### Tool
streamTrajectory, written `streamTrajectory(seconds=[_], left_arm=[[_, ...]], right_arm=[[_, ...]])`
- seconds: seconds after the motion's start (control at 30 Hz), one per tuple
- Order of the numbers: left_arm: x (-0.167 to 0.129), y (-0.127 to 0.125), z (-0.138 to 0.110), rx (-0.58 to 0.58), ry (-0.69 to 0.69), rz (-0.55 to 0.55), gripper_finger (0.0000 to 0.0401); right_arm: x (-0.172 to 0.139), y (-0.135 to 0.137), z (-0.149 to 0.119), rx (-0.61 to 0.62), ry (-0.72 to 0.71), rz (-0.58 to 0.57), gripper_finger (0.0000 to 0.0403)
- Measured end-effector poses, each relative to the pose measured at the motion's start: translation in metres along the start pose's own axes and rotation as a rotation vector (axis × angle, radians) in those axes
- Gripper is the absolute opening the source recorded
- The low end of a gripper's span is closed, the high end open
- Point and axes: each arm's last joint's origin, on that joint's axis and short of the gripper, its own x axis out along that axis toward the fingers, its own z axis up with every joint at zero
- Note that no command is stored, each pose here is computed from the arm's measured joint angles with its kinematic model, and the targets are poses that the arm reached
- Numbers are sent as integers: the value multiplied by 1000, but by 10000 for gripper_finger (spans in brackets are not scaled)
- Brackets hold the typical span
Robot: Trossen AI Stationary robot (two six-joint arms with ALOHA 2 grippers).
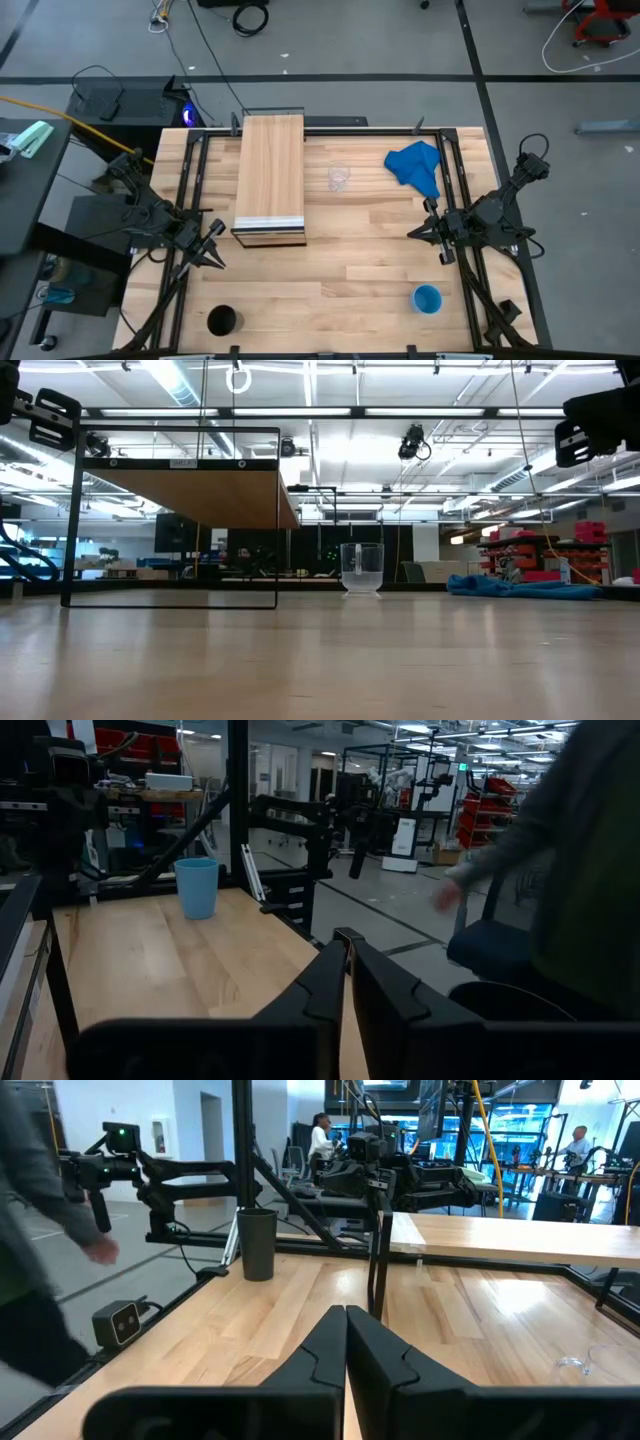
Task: Stack small to large cups/mugs on shelf
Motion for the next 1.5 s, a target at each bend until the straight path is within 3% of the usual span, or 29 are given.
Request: streamTrajectory(seconds=[0.83, 0.97, 1.13, 1.33, 1.5], left_arm=[[0, 0, 1, 59, -10, 1, 39], [-1, 1, 12, 28, -122, 39, 36], [-7, 3, 37, -42, -382, 132, 28], [-24, 6, 64, 61, -676, 227, 35], [-35, 8, 74, 103, -814, 282, 40]], right_arm=[[0, -1, 1, -5, -6, -20, 16], [0, -2, 7, 133, -65, -39, 16], [-3, -5, 24, 313, -238, -71, 16], [-17, -14, 56, 431, -572, -82, 16], [-32, -23, 75, 545, -783, -79, 16]])
